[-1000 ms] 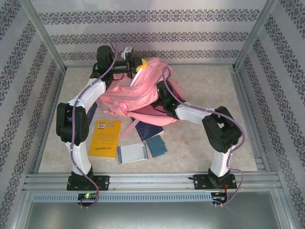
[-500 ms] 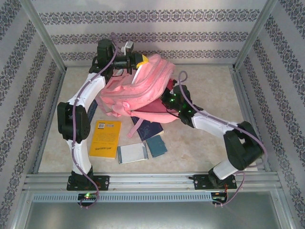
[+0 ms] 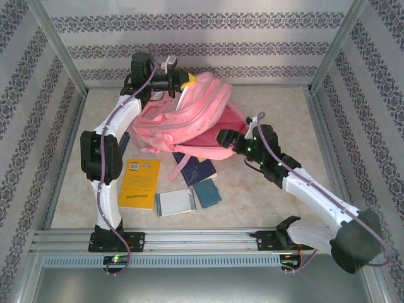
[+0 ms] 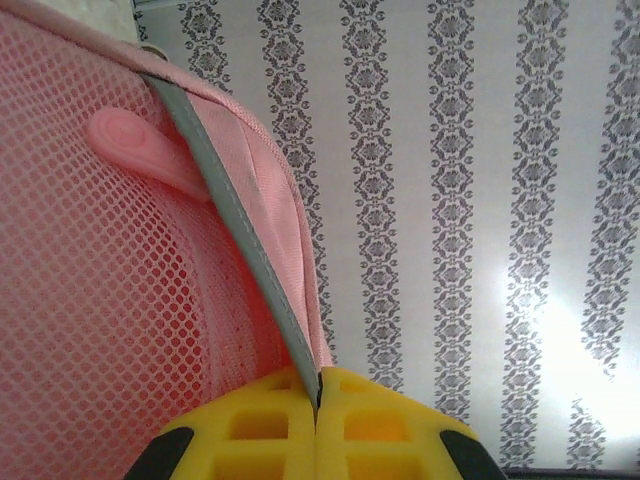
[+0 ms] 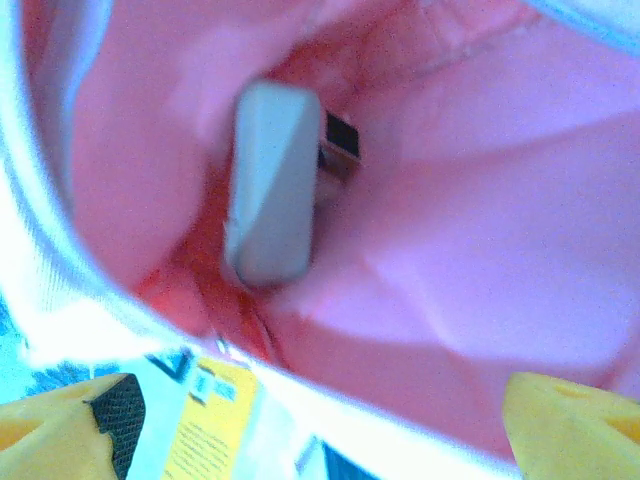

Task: Pack the student bag
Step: Close the student bag at the top-center of the table, then pick up the card holder from the bottom-center of the table.

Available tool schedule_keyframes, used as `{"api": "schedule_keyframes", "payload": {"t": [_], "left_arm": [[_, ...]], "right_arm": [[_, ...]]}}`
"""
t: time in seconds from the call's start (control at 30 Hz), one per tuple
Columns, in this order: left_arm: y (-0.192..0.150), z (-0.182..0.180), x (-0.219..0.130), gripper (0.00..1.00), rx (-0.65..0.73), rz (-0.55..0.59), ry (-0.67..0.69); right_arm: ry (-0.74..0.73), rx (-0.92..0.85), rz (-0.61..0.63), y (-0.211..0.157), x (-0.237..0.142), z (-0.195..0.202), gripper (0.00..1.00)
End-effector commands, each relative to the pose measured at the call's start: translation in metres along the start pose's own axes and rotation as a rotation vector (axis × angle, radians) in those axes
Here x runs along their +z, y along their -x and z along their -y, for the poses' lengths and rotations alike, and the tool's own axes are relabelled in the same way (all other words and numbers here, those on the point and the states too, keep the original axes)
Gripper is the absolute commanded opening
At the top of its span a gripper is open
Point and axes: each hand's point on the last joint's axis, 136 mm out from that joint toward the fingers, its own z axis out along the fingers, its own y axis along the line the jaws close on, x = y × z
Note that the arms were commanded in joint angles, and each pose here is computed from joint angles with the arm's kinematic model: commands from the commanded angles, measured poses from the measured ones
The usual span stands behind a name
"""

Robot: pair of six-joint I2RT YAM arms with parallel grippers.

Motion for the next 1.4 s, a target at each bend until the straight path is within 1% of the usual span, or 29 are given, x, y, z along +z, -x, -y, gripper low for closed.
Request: {"api": "schedule_keyframes", "payload": {"t": [0.0, 0.13, 0.27, 0.4, 0.53, 0.57, 0.63, 0.67, 0.73, 0.8, 0.9, 0.97, 1.0, 1.03, 1.1, 1.17, 1.2, 1.3, 1.37], "left_arm": [[0.008, 0.020, -0.002, 0.00, 0.085, 0.017, -0.075], [0.001, 0.010, 0.002, 0.00, 0.080, 0.004, -0.043], [-0.015, -0.027, 0.010, 0.00, 0.054, -0.013, 0.079], [-0.038, -0.065, 0.022, 0.00, 0.024, -0.042, 0.212], [-0.057, -0.093, 0.037, 0.00, -0.007, -0.070, 0.272], [-0.061, -0.100, 0.039, 0.05, -0.015, -0.073, 0.287], [-0.065, -0.106, 0.040, 0.19, -0.026, -0.075, 0.309], [-0.067, -0.105, 0.038, 0.27, -0.024, -0.073, 0.316], [-0.070, -0.096, 0.031, 0.39, 0.005, -0.060, 0.341], [-0.074, -0.080, 0.020, 0.47, 0.053, -0.045, 0.377], [-0.089, -0.060, -0.002, 0.54, 0.114, -0.002, 0.437], [-0.106, -0.052, -0.015, 0.54, 0.128, 0.023, 0.448], [-0.118, -0.054, -0.020, 0.55, 0.124, 0.027, 0.453], [-0.130, -0.055, -0.024, 0.53, 0.120, 0.028, 0.455], [-0.165, -0.067, -0.023, 0.40, 0.095, 0.001, 0.450], [-0.205, -0.089, -0.016, 0.29, 0.052, -0.058, 0.455], [-0.225, -0.099, -0.011, 0.24, 0.033, -0.089, 0.455], [-0.272, -0.128, -0.002, 0.20, -0.011, -0.154, 0.462], [-0.292, -0.147, -0.002, 0.19, -0.042, -0.176, 0.481]], "right_arm": [[-0.086, -0.124, -0.171, -0.051, -0.016, 0.025, 0.91], [-0.091, -0.191, -0.293, -0.083, -0.035, 0.028, 0.88], [-0.083, -0.178, -0.368, -0.103, -0.046, 0.033, 0.84], [-0.062, -0.150, -0.416, -0.116, -0.042, 0.035, 0.83], [-0.055, -0.123, -0.465, -0.126, -0.036, 0.036, 0.81], [-0.060, -0.120, -0.472, -0.127, -0.035, 0.037, 0.81], [-0.038, -0.110, -0.487, -0.130, -0.033, 0.034, 0.81], [-0.042, -0.097, -0.484, -0.129, -0.033, 0.035, 0.82], [-0.022, -0.069, -0.486, -0.131, -0.034, 0.034, 0.84], [0.011, -0.038, -0.490, -0.133, -0.035, 0.035, 0.83], [0.028, -0.007, -0.530, -0.144, -0.036, 0.041, 0.78], [0.036, 0.011, -0.576, -0.154, -0.034, 0.043, 0.76], [0.037, 0.029, -0.604, -0.161, -0.032, 0.046, 0.75], [0.038, 0.046, -0.624, -0.166, -0.030, 0.047, 0.73], [0.035, 0.082, -0.645, -0.174, -0.024, 0.051, 0.70], [0.037, 0.116, -0.661, -0.179, -0.018, 0.054, 0.67], [0.047, 0.134, -0.669, -0.181, -0.014, 0.054, 0.66], [0.046, 0.156, -0.675, -0.183, -0.002, 0.056, 0.61], [0.034, 0.158, -0.677, -0.184, 0.005, 0.060, 0.57]]}}
